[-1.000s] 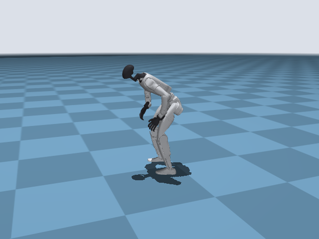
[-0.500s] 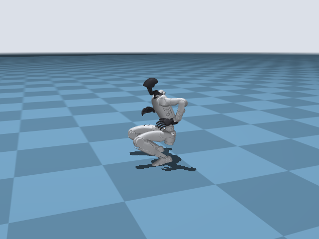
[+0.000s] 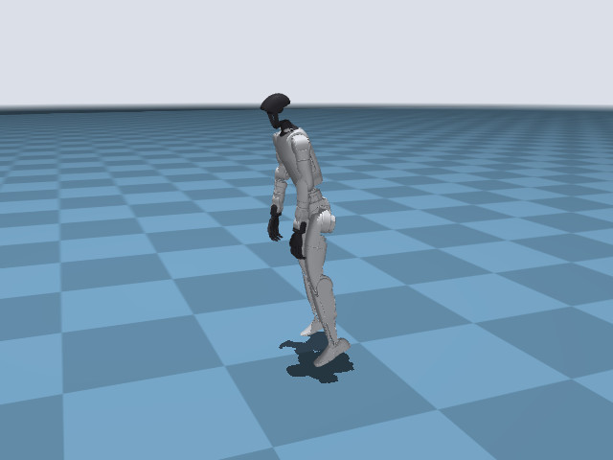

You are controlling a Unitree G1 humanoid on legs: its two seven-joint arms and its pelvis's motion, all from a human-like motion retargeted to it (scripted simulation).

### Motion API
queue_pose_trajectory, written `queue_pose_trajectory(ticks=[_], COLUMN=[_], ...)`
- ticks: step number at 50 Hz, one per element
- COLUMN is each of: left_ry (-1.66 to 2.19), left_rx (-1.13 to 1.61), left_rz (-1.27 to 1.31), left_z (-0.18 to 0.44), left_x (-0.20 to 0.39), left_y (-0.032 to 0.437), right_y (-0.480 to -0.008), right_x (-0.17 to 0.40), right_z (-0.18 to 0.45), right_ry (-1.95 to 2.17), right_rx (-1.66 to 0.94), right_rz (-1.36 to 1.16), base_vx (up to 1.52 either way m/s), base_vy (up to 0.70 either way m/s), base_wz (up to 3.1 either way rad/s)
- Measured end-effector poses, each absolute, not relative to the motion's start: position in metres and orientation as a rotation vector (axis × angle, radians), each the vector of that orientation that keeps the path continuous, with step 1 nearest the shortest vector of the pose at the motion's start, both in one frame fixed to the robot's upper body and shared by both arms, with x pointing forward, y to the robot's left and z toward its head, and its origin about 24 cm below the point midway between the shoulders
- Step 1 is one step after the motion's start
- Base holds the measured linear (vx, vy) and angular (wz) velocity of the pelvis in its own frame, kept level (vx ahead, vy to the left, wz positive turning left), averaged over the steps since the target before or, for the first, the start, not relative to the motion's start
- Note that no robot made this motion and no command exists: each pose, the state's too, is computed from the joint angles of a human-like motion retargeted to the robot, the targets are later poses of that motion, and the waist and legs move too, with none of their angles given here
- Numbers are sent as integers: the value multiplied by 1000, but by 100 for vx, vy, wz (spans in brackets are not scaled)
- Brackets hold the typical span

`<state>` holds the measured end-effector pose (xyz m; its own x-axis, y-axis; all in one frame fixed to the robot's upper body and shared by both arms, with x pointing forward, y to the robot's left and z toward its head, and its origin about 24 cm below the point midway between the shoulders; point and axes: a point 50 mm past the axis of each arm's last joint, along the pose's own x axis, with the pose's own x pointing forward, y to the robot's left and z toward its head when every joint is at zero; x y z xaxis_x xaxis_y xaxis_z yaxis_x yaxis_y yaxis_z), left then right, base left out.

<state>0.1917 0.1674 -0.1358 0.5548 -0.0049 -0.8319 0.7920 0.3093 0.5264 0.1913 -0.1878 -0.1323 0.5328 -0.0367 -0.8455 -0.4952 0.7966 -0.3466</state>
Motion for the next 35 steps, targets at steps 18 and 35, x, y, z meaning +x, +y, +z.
queue_pose_trajectory(ticks=[18, 35], left_ry=[849, 702], left_rx=[653, 826], left_rz=[-372, -156], left_z=[-118, -77], left_x=[198, 258], left_y=[206, 222], right_y=[-282, -217], right_x=[219, 258], right_z=[-79, -45], right_ry=[782, 389], right_rx=[-520, -404], right_rz=[63, -96], base_vx=[30, 0], base_vy=[3, -1], base_wz=[-17, -4])
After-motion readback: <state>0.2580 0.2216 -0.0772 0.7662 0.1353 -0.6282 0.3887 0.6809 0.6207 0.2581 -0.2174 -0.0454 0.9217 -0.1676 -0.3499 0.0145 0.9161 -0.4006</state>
